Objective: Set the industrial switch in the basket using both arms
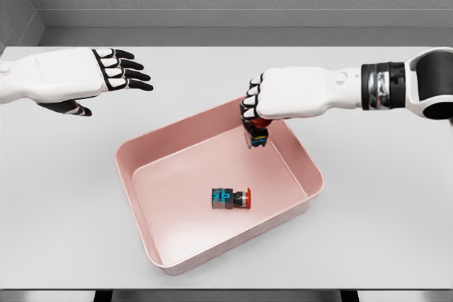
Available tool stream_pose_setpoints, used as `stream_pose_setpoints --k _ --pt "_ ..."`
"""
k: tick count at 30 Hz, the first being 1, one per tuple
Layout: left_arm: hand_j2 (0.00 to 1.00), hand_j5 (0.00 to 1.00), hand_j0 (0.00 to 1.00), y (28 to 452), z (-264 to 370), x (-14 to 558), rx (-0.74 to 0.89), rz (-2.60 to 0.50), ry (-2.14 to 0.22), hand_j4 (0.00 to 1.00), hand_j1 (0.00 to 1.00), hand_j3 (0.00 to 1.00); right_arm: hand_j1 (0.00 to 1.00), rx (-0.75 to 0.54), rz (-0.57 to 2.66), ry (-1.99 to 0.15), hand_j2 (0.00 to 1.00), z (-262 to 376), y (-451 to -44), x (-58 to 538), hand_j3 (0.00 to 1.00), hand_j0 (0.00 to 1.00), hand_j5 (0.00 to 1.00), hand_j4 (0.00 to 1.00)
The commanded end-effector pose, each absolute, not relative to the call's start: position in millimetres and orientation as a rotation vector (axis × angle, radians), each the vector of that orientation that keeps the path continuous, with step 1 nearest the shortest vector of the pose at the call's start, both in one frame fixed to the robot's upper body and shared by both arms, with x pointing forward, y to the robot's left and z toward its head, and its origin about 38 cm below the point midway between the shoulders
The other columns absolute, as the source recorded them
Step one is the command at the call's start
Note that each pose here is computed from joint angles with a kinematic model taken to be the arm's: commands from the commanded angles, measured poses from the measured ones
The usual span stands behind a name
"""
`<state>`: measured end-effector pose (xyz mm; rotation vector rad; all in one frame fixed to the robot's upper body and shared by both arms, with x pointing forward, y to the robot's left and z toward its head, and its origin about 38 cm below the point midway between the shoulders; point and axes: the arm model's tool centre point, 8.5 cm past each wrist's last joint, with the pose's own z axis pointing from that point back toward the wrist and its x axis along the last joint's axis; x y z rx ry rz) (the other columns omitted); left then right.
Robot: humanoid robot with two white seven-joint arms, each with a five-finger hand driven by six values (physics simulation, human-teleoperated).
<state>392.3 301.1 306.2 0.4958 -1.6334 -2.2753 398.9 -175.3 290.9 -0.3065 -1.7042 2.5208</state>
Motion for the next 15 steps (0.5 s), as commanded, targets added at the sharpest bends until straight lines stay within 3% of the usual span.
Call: stream_pose_setpoints --k 1,2,9,11,15 --pt "1.00 1.00 1.00 301 306 392 0.493 -2.269 -1.636 1.00 1.00 1.00 0.94 -0.300 2.510 -1.724 0.94 292 -173 398 0.94 0.94 0.94 0.94" --pt "1.00 1.00 1.00 301 307 392 0.494 -2.268 -1.638 1.00 1.00 1.00 1.00 -0.302 2.509 -1.725 1.00 293 -174 398 1.00 1.00 1.00 1.00" --pt "1.00 1.00 1.00 302 305 392 0.491 -2.269 -1.633 1.00 1.00 1.00 1.00 -0.347 2.479 -1.750 1.00 303 -180 402 1.00 1.00 1.00 1.00" --pt "1.00 1.00 1.00 303 304 392 0.488 -2.268 -1.627 1.00 1.00 1.00 1.00 -0.427 2.422 -1.721 1.00 312 -209 409 1.00 1.00 1.00 1.00" --pt "1.00 1.00 1.00 303 305 393 0.493 -2.267 -1.628 1.00 1.00 1.00 1.00 -0.465 2.249 -1.567 1.00 292 -283 421 1.00 1.00 1.00 1.00"
